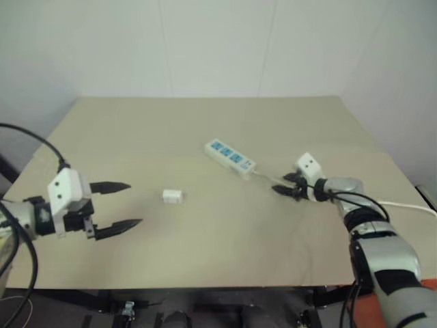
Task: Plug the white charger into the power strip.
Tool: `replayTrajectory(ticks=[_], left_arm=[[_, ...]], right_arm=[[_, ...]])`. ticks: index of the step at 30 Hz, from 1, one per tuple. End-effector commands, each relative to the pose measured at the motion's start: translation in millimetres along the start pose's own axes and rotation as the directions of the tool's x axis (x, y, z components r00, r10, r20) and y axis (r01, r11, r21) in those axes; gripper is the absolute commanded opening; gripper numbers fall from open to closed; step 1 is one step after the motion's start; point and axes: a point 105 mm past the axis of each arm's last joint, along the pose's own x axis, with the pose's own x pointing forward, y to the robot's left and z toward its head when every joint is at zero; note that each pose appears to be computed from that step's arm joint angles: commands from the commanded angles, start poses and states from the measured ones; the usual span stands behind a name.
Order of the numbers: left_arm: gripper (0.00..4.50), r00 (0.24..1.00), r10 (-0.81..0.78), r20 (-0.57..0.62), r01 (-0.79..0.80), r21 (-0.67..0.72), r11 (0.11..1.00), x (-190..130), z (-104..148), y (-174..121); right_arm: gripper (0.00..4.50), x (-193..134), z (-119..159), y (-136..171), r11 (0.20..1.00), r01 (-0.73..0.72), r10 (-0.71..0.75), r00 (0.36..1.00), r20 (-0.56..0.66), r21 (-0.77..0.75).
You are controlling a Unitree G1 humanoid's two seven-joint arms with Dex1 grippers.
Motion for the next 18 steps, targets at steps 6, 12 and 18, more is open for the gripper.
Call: replayTrajectory(ticks=[6,12,18], left_arm=[[4.50,1.000,0.004,0.022,-0.005,0.054,0.999,0.7,9.2,4.7],[4.50,0.999,-0.022,0.024,0.020,0.061,0.998,6.1,7.8,12.3],[4.50,0.996,-0.077,0.033,0.074,0.086,0.994,18.0,9.8,19.7]], right_arm=[[0.03,-0.8,12.3,0.5,0.998,-0.024,0.026,0.999,0.037,-0.052],[0.03,-8.8,23.1,15.8,0.981,-0.124,0.142,0.983,0.118,-0.151],[0.03,-29.4,28.8,56.5,0.971,-0.151,0.188,0.961,0.203,-0.184]])
